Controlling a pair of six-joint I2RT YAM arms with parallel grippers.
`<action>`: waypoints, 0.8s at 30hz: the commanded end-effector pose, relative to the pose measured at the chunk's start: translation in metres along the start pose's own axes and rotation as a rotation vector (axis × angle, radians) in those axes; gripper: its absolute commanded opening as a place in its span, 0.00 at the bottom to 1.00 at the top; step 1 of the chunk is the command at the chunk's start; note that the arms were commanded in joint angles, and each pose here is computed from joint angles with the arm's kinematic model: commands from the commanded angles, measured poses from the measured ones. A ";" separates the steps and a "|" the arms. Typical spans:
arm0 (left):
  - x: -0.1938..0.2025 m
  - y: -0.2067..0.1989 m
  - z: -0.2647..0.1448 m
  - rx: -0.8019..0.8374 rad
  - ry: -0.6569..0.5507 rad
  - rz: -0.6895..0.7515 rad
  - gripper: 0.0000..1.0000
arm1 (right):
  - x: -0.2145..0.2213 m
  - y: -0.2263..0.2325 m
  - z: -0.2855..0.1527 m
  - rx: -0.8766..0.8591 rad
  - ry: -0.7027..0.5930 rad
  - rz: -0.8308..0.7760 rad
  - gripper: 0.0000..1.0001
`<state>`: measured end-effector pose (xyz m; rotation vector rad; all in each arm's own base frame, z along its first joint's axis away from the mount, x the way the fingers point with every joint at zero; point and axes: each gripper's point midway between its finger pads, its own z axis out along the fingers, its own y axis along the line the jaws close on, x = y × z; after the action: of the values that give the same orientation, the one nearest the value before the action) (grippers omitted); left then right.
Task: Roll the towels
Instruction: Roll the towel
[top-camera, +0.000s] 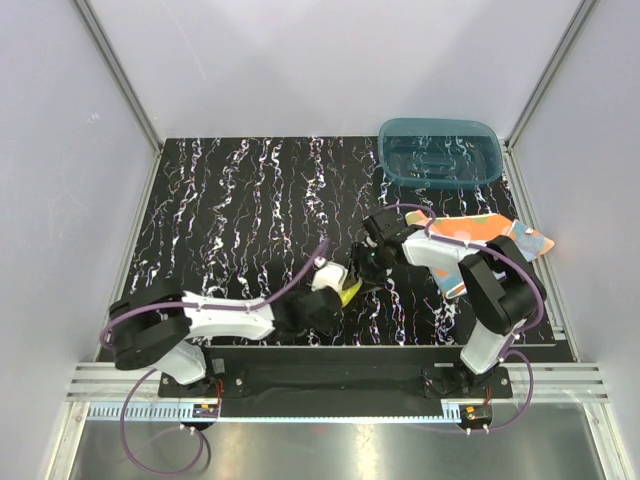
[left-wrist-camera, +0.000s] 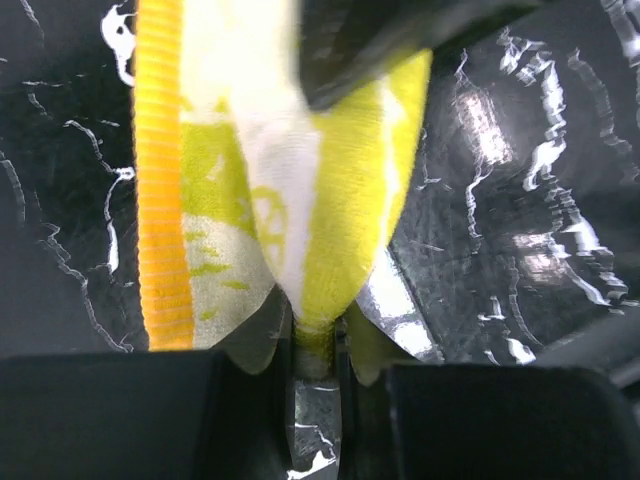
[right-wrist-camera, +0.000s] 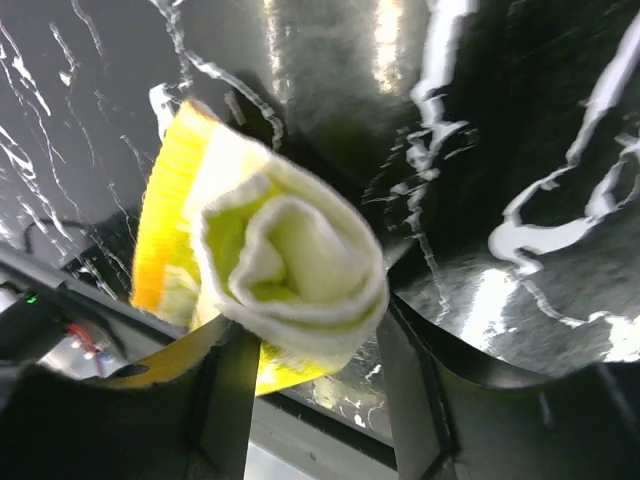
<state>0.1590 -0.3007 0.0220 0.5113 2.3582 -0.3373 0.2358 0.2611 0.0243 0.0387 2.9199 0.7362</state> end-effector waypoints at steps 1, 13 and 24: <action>-0.004 -0.021 -0.011 0.245 0.013 -0.155 0.00 | -0.018 -0.027 0.006 0.016 -0.010 0.020 0.54; -0.008 0.009 -0.018 0.435 0.025 -0.518 0.00 | -0.046 -0.030 -0.009 0.089 -0.069 -0.001 0.84; 0.002 0.018 -0.009 0.532 0.195 -0.846 0.00 | -0.053 0.050 -0.055 -0.341 -0.154 -0.130 0.88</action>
<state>0.1688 -0.2807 0.0257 -0.1473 2.5081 -1.2353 0.2823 0.2541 0.0617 -0.0037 2.7691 0.8969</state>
